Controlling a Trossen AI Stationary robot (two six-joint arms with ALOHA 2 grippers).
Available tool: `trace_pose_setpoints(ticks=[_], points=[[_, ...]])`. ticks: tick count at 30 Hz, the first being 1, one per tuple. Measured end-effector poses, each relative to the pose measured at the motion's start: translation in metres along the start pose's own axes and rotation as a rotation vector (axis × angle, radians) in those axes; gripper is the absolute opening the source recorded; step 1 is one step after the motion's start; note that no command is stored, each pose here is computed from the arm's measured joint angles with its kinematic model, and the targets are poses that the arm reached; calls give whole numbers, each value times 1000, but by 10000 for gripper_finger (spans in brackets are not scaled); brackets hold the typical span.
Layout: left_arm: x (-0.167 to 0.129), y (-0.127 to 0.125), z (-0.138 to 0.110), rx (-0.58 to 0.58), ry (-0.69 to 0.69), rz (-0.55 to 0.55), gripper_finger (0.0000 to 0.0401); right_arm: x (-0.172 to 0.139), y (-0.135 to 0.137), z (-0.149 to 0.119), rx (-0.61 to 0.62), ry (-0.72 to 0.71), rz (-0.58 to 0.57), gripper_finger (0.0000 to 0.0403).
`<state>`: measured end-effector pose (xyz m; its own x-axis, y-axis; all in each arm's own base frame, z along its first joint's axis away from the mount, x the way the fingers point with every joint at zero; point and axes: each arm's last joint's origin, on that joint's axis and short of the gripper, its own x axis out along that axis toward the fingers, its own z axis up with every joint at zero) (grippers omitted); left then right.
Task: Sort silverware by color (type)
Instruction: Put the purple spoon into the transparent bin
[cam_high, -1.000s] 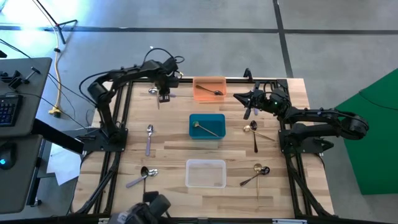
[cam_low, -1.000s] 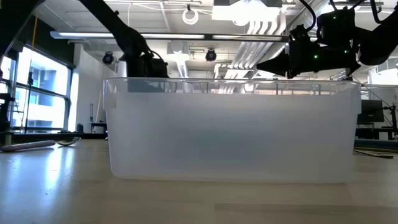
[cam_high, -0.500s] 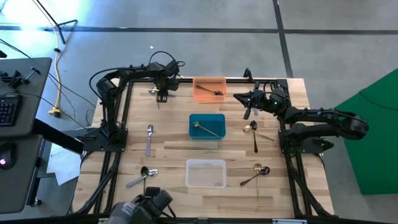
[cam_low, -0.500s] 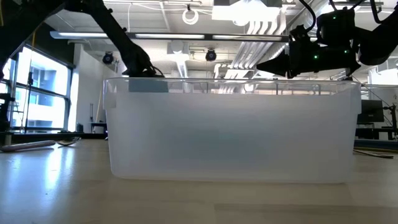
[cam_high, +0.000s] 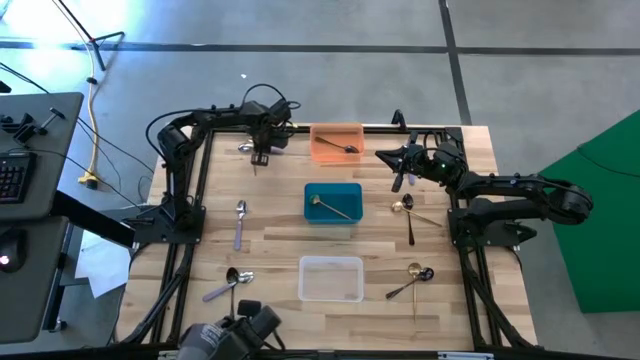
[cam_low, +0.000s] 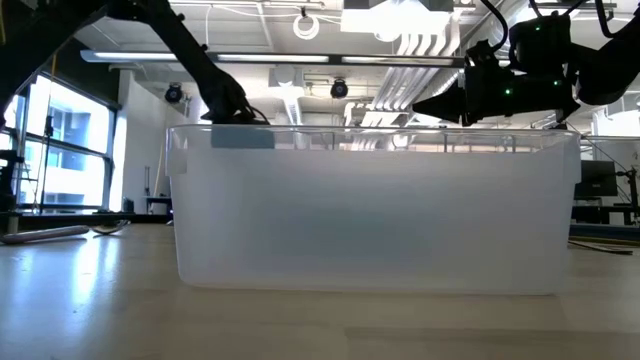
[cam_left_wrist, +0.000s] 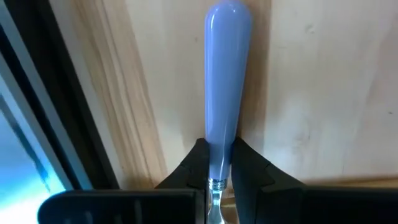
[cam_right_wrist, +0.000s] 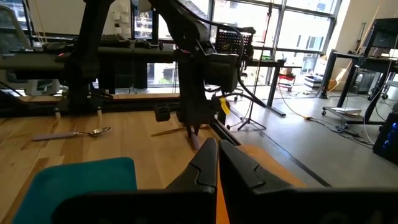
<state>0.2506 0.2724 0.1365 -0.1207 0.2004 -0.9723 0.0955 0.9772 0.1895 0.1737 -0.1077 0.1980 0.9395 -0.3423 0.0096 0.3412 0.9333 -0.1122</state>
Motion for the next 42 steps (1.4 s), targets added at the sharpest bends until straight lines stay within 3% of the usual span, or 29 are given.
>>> trace_pose_setpoints(ticks=[8, 15, 21, 26, 34, 42], points=[[-30, 4, 15, -55, -22, 22, 22, 0, 0, 0, -2, -1, 0, 0], [-81, -25, 21, -129, -38, 30, 22, 0, 0, 0, -3, -1, 0, 0], [-144, -86, 25, -201, -78, 42, 22, 0, 0, 0, -3, -2, 0, 0], [-187, -157, 36, -277, -181, -17, 22, 0, 0, 0, -4, -5, -1, 0], [-210, -267, 65, -304, -269, -105, 22, 0, 0, 1, 35, -12, -1, 0], [-245, -322, 109, -260, -446, -222, 22, 0, 0, 0, 85, 2, 0, 0]])
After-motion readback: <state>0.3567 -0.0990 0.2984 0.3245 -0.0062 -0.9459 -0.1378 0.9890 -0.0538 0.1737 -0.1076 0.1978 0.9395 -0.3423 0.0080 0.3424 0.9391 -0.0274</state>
